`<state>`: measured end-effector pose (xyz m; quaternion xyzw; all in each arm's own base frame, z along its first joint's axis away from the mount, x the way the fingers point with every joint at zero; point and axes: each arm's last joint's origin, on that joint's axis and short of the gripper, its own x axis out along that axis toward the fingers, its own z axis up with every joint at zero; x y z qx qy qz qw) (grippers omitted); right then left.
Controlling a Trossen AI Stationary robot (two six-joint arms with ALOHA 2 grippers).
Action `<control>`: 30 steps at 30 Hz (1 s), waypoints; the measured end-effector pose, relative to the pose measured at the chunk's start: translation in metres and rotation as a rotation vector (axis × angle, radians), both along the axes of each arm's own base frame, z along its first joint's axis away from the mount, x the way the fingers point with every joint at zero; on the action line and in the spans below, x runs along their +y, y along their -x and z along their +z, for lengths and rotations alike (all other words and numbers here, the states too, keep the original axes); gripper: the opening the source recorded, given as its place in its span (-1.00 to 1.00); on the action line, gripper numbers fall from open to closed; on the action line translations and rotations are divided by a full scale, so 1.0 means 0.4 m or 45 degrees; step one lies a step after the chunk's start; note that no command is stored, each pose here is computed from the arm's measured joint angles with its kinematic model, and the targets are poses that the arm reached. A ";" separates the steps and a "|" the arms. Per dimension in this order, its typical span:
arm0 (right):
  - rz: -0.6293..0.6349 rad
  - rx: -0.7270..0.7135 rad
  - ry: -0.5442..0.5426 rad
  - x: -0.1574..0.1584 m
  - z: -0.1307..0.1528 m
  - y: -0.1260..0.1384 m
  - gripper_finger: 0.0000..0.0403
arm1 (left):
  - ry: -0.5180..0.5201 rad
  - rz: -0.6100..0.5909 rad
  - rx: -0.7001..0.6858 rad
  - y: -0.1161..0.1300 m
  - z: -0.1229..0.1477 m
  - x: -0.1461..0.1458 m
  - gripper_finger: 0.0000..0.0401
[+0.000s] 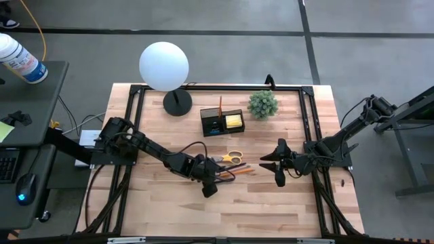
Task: Pick and place office supplies into organizer
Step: Put the orange pencil into the desk organizer
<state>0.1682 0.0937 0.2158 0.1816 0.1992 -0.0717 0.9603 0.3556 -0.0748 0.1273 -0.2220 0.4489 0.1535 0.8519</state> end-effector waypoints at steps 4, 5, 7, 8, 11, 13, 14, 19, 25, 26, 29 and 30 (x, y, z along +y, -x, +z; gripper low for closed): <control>0.000 0.000 0.000 0.000 0.000 0.000 -0.38 | 0.001 0.000 -0.001 0.000 0.000 -0.001 -0.64; 0.000 0.000 0.002 0.000 0.000 0.000 -0.38 | 0.000 -0.001 -0.001 0.000 0.000 0.000 -0.64; 0.003 0.000 0.008 0.000 0.000 0.000 -0.38 | -0.006 -0.010 0.000 0.000 0.000 0.000 -0.64; 0.003 0.000 0.009 0.000 0.000 0.000 -0.38 | -0.012 -0.018 0.000 0.000 0.000 0.000 -0.64; 0.004 0.000 0.009 0.000 0.000 0.000 -0.38 | -0.021 -0.033 0.001 0.000 0.000 -0.001 -0.64; 0.004 0.000 0.009 0.000 0.000 0.000 -0.38 | -0.023 -0.034 0.001 0.000 0.000 -0.001 -0.64; 0.003 0.000 0.009 0.000 0.000 0.000 -0.38 | -0.022 -0.034 0.001 0.000 0.000 0.000 -0.64; 0.003 0.000 0.009 0.000 0.000 0.000 -0.38 | -0.034 -0.027 -0.002 0.000 0.000 0.000 -0.64; 0.003 0.000 0.009 0.000 0.000 0.000 -0.38 | -0.045 -0.046 -0.011 -0.002 0.001 0.000 -0.64; 0.003 0.000 0.009 0.000 0.000 0.000 -0.38 | -0.045 -0.046 -0.010 -0.002 0.001 0.000 -0.64; 0.004 0.000 0.009 0.000 0.000 0.000 -0.38 | -0.053 -0.057 -0.009 -0.002 0.001 0.000 -0.64; 0.003 0.000 0.009 0.000 0.000 0.000 -0.38 | -0.057 -0.064 -0.009 -0.002 0.001 0.000 -0.64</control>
